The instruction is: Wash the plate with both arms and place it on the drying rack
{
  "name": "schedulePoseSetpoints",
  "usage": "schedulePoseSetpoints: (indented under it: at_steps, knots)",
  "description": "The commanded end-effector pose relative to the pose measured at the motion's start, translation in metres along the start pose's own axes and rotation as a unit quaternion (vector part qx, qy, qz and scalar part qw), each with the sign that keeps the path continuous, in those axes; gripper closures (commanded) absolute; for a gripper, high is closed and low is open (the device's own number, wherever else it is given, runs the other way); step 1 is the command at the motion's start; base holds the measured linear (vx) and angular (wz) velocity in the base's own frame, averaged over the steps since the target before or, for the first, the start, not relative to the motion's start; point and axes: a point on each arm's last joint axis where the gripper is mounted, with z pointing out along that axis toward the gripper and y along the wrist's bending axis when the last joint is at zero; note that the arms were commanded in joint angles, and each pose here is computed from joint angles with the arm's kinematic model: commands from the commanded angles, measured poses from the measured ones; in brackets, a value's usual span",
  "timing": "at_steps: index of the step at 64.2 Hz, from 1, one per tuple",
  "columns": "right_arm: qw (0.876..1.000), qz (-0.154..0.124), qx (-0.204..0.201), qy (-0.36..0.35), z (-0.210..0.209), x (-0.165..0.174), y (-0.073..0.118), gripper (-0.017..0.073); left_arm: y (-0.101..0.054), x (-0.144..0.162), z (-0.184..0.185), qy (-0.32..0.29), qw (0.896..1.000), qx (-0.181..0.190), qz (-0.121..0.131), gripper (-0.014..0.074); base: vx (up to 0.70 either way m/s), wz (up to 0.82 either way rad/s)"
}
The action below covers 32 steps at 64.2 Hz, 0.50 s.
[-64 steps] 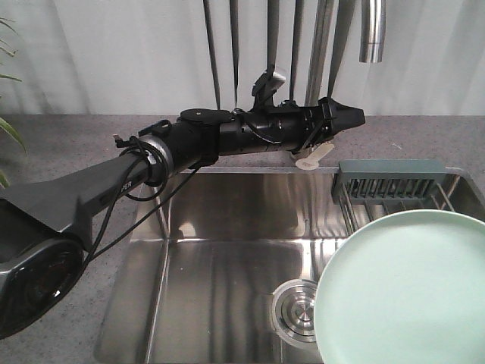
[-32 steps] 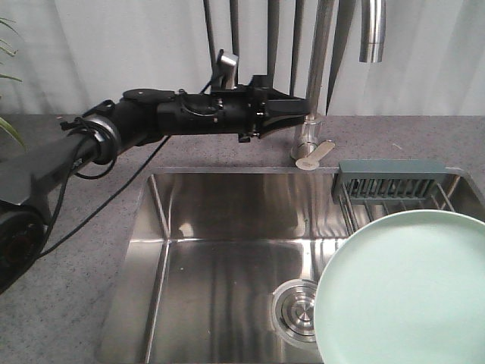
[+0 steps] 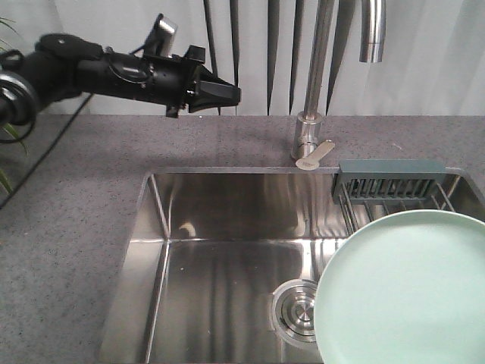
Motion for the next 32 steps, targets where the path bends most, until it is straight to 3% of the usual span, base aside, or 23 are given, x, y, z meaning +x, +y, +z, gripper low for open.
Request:
schedulePoseSetpoints:
  at_steps: [1,8,13,26,32]
  knots:
    - [0.999,-0.001,0.0,-0.046,-0.003,-0.014,0.001,0.0564,-0.075,-0.004,-0.045,-0.012,0.997,-0.019,0.075,0.06,0.0,0.0]
    - [0.999,-0.001,0.0,-0.046,-0.003,-0.014,0.001,0.0564,-0.111,0.003,-0.072,-0.012,0.987,-0.1,0.126,0.06,0.0,0.0]
    - [0.999,-0.001,0.0,-0.046,-0.003,-0.014,0.001,0.0564,-0.147,0.012,-0.096,-0.028,0.975,-0.147,0.164,0.06,0.0,0.0]
    - [0.999,-0.001,0.0,-0.046,-0.003,-0.014,0.001,0.0564,-0.236,0.046,-0.148,-0.088,0.948,-0.177,0.249,0.06,0.0,0.0]
    - [0.999,-0.001,0.0,-0.046,-0.003,-0.014,0.001,0.0564,-0.268,0.065,-0.169,-0.113,0.933,-0.189,0.286,0.06,0.0,0.0]
